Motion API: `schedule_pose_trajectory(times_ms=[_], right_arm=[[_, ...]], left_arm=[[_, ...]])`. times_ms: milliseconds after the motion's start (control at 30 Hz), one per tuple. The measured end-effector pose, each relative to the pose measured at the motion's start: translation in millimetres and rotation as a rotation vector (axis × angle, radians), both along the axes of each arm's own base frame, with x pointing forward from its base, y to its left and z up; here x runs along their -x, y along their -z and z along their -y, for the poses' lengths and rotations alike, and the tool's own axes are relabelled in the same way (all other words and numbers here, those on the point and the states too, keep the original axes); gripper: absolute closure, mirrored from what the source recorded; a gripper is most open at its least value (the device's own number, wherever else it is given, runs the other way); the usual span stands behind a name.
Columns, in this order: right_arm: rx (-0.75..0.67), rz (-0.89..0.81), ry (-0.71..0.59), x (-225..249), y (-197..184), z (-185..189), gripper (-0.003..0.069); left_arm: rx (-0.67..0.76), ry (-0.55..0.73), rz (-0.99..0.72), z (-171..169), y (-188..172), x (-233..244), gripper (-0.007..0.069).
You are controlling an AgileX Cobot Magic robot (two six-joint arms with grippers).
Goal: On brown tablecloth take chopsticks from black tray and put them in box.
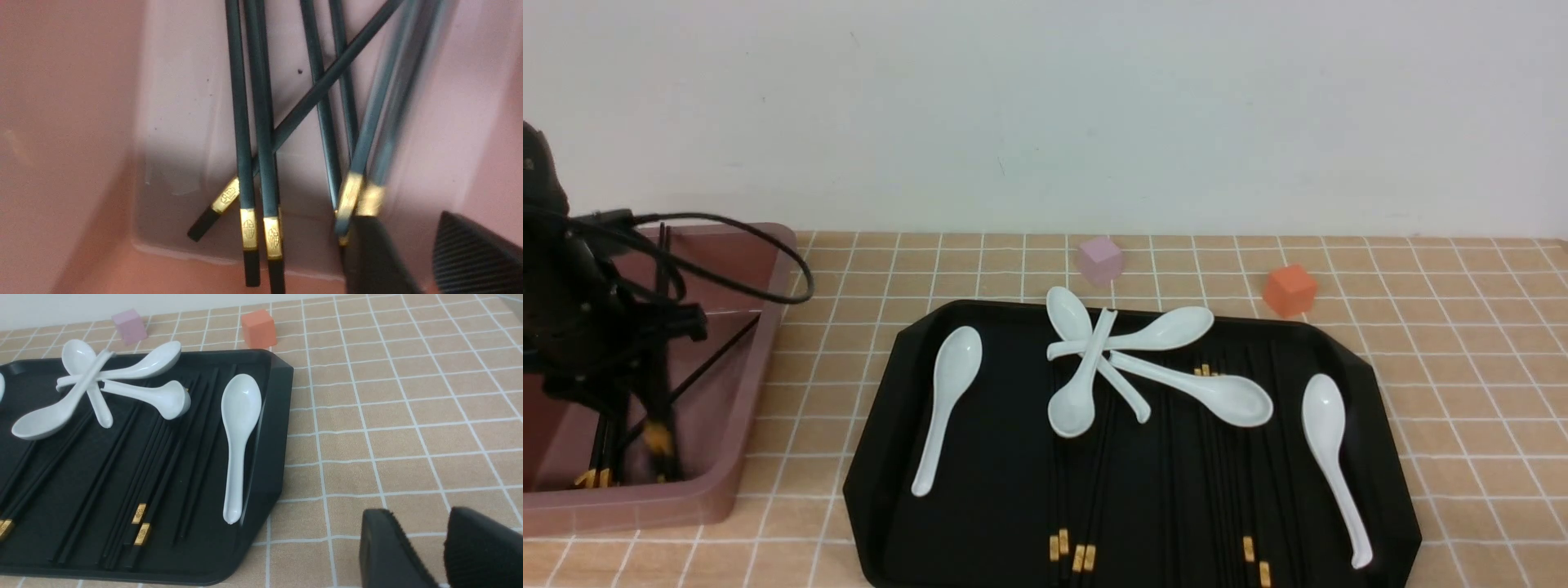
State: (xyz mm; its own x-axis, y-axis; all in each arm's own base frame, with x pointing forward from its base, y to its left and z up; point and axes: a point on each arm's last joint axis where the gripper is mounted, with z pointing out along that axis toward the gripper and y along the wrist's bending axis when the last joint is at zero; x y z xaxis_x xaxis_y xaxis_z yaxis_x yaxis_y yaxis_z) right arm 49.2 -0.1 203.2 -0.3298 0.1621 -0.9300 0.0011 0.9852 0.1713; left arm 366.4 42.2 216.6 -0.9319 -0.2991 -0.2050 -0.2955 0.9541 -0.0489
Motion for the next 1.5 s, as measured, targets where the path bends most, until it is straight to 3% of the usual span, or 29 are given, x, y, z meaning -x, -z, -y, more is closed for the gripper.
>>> schedule_pose_trajectory(times_ms=[100,233,300,567,833,1067,1333,1500], right_arm=[[0.0,0.0,0.0,0.0,0.0,0.0,0.0419],[0.0,0.0,0.0,0.0,0.0,0.0,0.0419],[0.0,0.0,0.0,0.0,0.0,0.0,0.0419],[0.0,0.0,0.0,0.0,0.0,0.0,0.0419],[0.0,0.0,0.0,0.0,0.0,0.0,0.0419],[0.0,0.0,0.0,0.0,0.0,0.0,0.0419],[0.0,0.0,0.0,0.0,0.0,0.0,0.0419],[0.0,0.0,0.0,0.0,0.0,0.0,0.0419]], left_arm=[[0.002,0.0,-0.017,0.2,0.4,1.5,0.0292],[0.007,0.001,-0.058,1.0,-5.1,8.4,0.0278],[0.007,0.001,-0.054,2.0,-19.2,16.1,0.0324],[0.055,0.077,0.064,14.1,-91.2,59.6,0.0638],[0.161,0.216,0.34,41.0,-144.6,146.2,0.0638],[0.236,0.324,0.542,62.7,-120.2,226.3,0.0638],[0.352,0.195,0.83,73.8,-71.7,280.3,0.0638],[0.36,0.171,0.883,74.8,-53.1,294.1,0.0638]])
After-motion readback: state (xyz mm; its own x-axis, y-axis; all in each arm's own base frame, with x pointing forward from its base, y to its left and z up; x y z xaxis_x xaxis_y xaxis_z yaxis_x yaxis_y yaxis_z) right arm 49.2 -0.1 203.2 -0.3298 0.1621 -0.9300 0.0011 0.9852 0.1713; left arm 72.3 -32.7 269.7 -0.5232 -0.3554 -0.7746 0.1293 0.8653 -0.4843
